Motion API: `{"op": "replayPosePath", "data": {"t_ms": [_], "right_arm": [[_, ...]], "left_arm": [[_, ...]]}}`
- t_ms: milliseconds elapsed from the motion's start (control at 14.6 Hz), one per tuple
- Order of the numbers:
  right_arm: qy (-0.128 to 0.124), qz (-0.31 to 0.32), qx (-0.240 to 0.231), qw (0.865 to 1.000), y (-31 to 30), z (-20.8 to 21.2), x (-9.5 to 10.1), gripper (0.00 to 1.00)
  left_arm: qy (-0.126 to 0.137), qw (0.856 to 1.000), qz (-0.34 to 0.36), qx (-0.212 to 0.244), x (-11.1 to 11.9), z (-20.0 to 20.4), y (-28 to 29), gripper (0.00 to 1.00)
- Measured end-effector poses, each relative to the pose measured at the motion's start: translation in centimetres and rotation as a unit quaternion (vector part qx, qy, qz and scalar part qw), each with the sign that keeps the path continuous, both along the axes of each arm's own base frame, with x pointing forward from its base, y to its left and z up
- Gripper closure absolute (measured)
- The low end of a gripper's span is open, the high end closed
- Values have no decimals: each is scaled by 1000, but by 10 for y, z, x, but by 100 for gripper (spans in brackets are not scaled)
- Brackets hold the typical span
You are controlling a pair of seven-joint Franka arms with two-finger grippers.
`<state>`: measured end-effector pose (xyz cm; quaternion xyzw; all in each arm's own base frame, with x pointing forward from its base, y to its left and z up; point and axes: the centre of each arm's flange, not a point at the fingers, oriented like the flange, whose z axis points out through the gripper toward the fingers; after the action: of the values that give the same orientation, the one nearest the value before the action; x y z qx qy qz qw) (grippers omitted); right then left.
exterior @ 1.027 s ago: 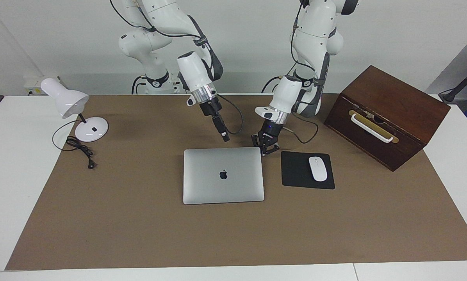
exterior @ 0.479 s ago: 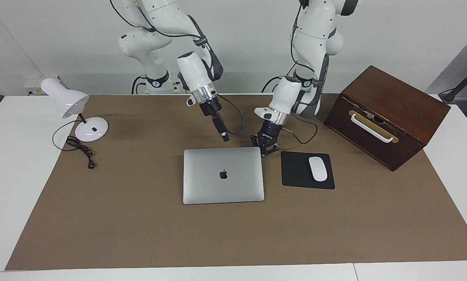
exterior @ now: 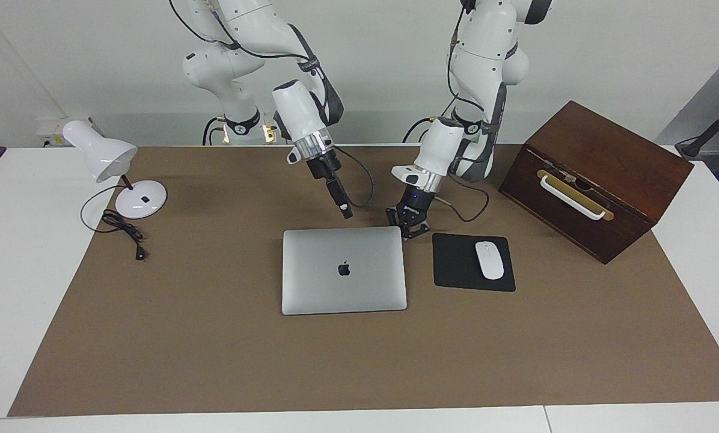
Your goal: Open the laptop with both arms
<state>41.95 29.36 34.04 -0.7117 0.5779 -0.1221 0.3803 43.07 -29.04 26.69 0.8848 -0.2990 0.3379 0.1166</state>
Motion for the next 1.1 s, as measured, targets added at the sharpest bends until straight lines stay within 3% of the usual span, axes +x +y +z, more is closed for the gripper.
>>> {"op": "replayPosePath", "data": {"t_ms": [274,822,1096], "right_arm": [[0,0,-9,1000,-3,-13,4,0],[-19,-7,-19,1000,-16,-9,34,0],[-18,-5,-22,1000,-14,-14,37,0]], "left_arm": [[0,1000,0,0,0,0,0,99],[0,1000,-2,0,-1,0,-2,99],[-1,1000,-6,-1,-1,0,-7,99]]}}
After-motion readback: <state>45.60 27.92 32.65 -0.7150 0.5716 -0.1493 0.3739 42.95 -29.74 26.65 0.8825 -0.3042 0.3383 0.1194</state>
